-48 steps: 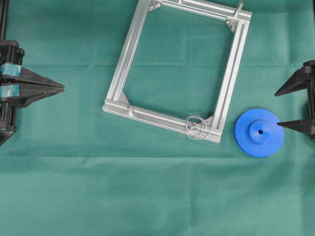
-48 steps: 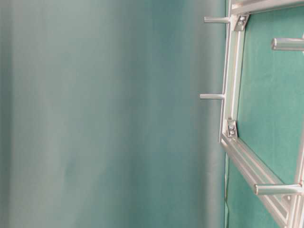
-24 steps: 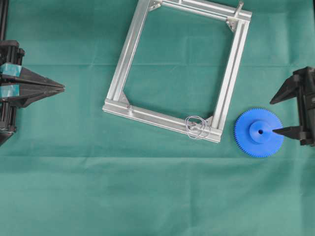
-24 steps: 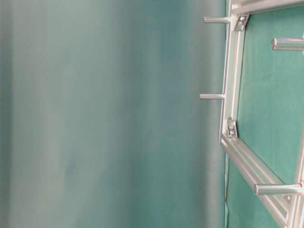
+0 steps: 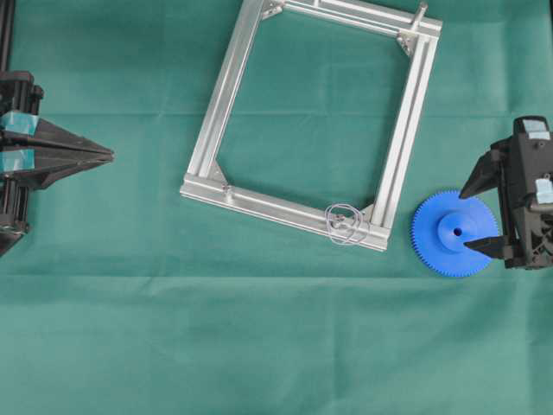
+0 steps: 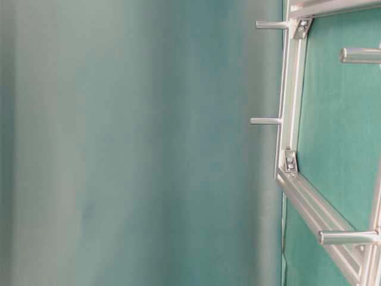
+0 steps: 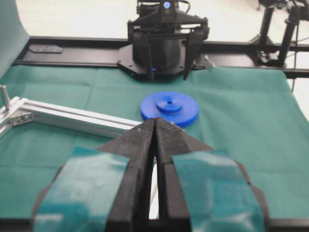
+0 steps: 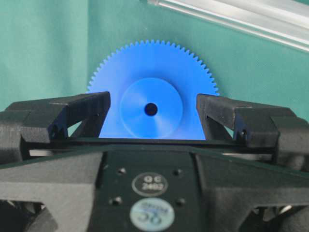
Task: Find the location of the shaft and insert the gear.
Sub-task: 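Lower the right gripper over the blue gear and close on its hub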
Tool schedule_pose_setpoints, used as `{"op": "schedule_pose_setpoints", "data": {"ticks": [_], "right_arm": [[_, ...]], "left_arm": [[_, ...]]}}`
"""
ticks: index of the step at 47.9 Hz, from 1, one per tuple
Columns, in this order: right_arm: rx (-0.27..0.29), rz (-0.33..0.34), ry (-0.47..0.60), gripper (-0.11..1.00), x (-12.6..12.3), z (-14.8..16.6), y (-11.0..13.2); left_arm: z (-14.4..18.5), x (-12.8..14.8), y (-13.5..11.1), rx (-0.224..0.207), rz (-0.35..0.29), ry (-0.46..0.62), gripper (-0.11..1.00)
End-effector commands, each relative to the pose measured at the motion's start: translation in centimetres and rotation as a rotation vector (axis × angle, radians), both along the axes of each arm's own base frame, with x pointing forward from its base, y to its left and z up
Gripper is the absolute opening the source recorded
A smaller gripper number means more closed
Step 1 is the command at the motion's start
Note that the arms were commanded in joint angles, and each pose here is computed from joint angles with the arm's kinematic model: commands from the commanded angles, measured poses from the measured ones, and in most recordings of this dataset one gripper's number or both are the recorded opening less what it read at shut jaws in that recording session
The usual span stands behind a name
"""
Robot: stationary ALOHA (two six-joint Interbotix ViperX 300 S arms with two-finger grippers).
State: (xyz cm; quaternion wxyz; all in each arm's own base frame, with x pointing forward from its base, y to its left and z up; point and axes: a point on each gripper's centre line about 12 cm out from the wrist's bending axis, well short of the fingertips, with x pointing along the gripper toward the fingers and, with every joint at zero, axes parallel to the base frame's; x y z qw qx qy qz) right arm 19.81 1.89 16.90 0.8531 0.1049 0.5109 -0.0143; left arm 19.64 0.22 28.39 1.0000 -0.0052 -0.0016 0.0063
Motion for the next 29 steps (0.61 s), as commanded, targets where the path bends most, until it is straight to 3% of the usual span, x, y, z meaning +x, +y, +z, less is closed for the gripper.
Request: {"op": "schedule_pose_setpoints", "data": {"ticks": [1, 29], "right_arm": [[0.004, -0.002, -0.009, 0.92, 0.3, 0.2, 0.1], [0.009, -0.014, 0.023, 0.92, 0.0, -2.4, 0.1]], "left_arm": [[1.1, 0.2, 0.0, 0.0, 0.002, -0.028, 0.01], [1.1, 0.2, 0.0, -0.001, 0.002, -0.028, 0.01]]}}
